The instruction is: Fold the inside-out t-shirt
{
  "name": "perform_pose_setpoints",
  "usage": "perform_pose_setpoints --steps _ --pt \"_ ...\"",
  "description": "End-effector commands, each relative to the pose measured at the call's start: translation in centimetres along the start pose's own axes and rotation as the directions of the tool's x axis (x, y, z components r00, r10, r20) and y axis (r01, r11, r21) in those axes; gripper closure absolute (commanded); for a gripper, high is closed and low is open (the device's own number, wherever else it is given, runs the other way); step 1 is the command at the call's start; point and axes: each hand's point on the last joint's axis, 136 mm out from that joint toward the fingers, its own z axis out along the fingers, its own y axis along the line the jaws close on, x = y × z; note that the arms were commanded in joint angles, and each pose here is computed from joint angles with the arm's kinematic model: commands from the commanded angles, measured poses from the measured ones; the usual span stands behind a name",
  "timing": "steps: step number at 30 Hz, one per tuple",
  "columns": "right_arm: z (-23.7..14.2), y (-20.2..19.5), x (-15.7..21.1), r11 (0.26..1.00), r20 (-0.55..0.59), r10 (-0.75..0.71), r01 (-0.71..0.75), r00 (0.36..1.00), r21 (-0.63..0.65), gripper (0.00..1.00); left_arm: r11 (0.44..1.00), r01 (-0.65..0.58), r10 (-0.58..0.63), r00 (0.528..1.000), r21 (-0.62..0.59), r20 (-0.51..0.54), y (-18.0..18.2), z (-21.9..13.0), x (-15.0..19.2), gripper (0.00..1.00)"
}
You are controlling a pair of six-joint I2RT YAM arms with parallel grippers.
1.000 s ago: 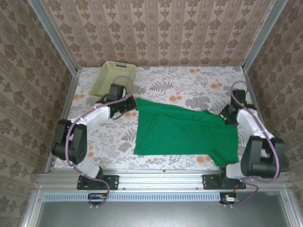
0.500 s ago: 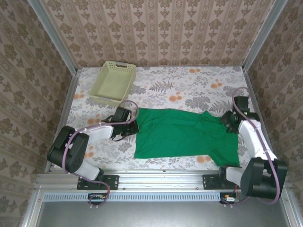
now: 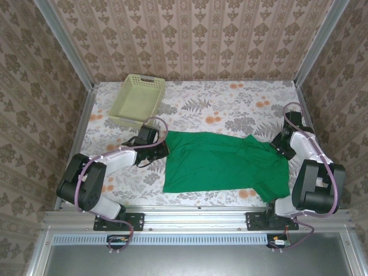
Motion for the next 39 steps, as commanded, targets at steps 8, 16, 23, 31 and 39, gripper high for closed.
perform_pose_setpoints --steps 8,16,23,31,39 --pt "-0.2 2.1 -0.1 0.997 -0.032 -0.024 0.021 0.999 -0.077 0.71 1.0 -0.008 0.007 0.999 0.019 0.032 -0.1 -0.2 -1.1 1.0" --pt "-1.6 3.5 -1.4 0.994 -0.006 -0.061 0.06 0.998 -0.095 0.91 1.0 -0.006 0.005 1.0 0.024 0.028 -0.2 -0.1 -1.3 1.0" --pt "-2.4 2.1 -1.2 0.998 -0.006 -0.052 0.052 0.999 -0.028 0.7 1.0 -0.004 0.004 1.0 0.018 0.024 0.0 -0.2 -1.1 1.0" --pt "-1.8 -0.9 2.6 1.0 -0.016 0.009 -0.009 1.0 -0.017 0.34 1.0 -0.001 0.001 1.0 0.017 0.028 0.2 -0.2 -1.0 1.0" --pt "-1.9 1.6 2.6 0.991 -0.013 -0.028 0.026 1.0 -0.129 0.58 1.0 -0.008 0.007 1.0 0.022 0.027 0.2 -0.2 -1.1 1.0"
